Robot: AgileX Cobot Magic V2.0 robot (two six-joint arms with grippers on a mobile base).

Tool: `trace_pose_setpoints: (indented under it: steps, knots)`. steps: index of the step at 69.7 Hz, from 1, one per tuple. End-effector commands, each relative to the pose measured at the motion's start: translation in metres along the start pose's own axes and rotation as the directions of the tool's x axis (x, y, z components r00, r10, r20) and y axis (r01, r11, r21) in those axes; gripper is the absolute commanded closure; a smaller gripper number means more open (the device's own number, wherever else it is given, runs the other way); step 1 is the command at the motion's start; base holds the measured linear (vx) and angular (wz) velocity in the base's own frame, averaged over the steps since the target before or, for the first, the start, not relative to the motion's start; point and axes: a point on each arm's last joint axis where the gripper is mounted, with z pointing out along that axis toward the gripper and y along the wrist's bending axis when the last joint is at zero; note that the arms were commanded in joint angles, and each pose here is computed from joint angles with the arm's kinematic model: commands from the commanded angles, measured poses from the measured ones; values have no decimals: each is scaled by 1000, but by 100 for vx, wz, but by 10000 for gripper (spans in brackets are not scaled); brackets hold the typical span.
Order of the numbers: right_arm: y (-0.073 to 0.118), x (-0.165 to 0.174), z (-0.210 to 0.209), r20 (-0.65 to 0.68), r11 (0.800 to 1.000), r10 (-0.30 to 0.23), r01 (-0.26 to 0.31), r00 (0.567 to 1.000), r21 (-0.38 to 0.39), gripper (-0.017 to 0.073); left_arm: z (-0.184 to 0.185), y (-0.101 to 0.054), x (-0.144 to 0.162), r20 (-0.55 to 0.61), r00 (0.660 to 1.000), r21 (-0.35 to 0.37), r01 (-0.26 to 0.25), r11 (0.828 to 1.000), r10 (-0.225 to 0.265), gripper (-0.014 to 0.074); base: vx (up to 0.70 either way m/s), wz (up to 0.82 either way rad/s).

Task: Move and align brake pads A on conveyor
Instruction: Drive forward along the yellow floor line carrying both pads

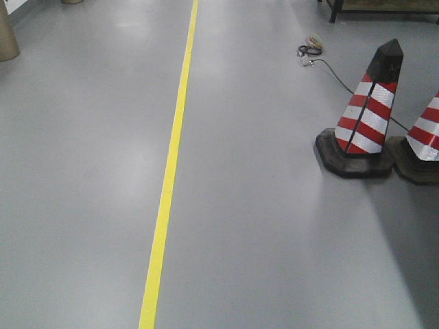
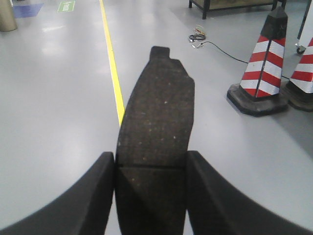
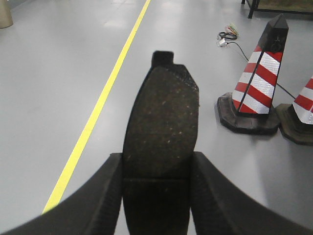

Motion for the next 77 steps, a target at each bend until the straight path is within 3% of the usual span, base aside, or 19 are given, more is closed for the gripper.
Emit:
trace_pose_setpoints:
  steps: [1,77]
  knots:
    - [-1,-18,-4,120,1000,-15,14,993,10,538,-3,2,-18,117,993,-14,23,1000,-22,479,50,-2]
    - [-1,-18,-4,120,1000,-15,14,993,10,538,-3,2,-18,117,993,-14,23,1000,-22,479,48,-1]
